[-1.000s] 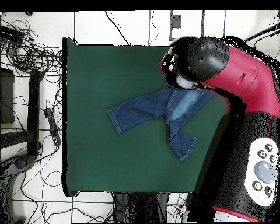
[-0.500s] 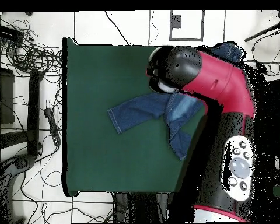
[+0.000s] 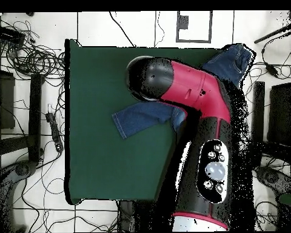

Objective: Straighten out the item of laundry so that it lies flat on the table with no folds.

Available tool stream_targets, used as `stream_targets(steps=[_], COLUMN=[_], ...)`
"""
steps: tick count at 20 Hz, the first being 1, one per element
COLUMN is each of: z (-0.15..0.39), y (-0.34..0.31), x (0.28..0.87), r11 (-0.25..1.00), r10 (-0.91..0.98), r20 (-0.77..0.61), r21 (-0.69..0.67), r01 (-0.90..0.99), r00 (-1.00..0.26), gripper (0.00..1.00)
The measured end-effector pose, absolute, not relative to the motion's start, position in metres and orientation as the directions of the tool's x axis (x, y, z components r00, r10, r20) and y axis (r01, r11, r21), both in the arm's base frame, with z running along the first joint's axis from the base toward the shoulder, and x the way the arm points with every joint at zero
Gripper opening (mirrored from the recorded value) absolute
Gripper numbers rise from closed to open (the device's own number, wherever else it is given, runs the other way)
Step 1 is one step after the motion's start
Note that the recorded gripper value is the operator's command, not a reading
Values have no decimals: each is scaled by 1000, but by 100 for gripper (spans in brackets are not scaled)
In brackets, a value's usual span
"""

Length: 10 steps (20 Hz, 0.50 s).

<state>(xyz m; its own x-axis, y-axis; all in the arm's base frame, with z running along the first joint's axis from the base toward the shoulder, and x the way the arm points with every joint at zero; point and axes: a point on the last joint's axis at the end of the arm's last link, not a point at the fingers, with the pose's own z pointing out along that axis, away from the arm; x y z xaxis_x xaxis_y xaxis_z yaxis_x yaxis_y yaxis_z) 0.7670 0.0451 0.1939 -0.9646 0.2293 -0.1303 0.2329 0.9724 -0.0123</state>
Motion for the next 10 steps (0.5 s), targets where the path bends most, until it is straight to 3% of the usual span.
stream_targets(steps=[10], z=[179], y=[47], x=[761], r11=[967], r10=[253], r20=[-168], r21=[4], r01=[256], r00=[-953], gripper=[100])
